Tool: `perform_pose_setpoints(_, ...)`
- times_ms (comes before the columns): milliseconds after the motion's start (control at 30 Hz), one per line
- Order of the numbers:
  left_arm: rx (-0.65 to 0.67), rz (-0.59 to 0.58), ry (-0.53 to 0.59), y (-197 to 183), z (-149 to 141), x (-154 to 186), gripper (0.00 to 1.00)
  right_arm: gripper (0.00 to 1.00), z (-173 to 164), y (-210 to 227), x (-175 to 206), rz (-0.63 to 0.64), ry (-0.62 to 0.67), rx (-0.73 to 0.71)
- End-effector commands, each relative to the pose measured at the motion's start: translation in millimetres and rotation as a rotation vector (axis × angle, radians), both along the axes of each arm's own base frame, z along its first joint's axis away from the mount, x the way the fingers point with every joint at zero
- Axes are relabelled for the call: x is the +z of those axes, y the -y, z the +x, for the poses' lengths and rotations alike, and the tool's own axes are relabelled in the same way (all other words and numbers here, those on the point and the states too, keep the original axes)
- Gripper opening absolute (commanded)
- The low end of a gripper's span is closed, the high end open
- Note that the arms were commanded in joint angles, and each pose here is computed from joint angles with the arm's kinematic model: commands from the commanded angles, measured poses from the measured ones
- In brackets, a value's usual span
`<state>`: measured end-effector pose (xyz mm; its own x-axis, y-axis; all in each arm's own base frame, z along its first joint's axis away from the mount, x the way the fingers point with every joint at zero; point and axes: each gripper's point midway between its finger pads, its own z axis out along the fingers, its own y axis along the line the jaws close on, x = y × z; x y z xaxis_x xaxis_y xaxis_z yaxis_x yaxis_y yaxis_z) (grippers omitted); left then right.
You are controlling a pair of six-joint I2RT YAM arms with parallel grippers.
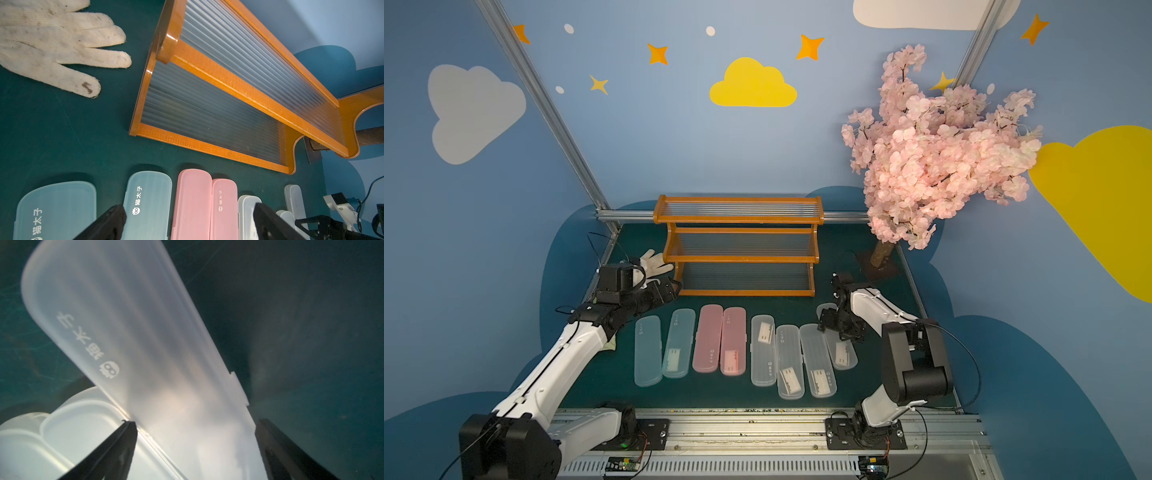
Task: Place the pencil cases on the shelf according to color
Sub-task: Pick up the pencil case from the center of the board.
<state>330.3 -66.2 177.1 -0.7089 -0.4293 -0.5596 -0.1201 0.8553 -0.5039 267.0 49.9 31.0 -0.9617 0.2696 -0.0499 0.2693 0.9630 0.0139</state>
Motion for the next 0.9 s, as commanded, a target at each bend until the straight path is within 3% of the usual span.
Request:
perform_pose_setpoints(0,-0.043,-0.001,0.020,8,2,11,1.00,0.92,6,17,-3,-0.029,-0.024,-0.046)
perform_pose_setpoints(333,-0.080,0.006,0.014,17,2,11,1.00,0.91,10,20,17,0.036,0.038,-0.042)
perform_pose_setpoints(433,-0.080,0.014,0.018,16,0,13,1.00,0.99,-1,21,24,0.009,0.048,-0.047)
perform_pose_setpoints(867,-0.112,-0.008,0.039,25,-2,19,1.00,0.99,-31,29,-10,-0.044,-0.105,-0.098)
